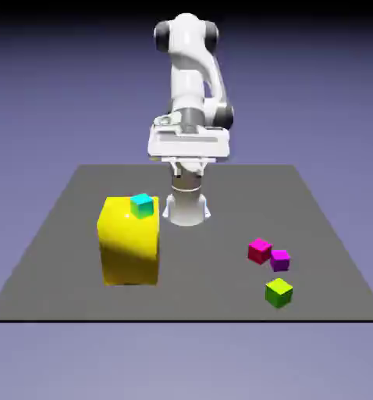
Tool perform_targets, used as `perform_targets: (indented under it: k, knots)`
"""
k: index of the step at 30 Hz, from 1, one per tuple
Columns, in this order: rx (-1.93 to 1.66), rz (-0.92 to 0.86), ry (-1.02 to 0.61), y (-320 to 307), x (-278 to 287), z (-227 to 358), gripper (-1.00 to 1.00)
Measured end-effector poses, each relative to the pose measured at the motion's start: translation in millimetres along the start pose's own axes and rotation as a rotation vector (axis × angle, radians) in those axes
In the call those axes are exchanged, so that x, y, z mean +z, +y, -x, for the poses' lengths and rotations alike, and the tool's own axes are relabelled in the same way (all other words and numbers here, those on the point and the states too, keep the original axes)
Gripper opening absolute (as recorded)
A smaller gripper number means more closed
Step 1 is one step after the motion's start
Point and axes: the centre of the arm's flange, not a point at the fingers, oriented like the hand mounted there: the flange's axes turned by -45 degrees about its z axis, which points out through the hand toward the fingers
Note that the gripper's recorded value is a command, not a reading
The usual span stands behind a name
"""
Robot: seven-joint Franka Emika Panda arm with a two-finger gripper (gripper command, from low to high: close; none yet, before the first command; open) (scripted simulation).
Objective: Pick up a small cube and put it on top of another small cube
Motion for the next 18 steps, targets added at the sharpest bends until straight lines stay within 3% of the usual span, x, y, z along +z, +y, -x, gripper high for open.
perform_targets:
  k: [9, 18]
  knots:
    - [-0.186, -0.092, -0.213, -80, 93, 13, 0.00]
    - [-0.366, -0.208, -0.417, -174, 178, 66, 0.00]
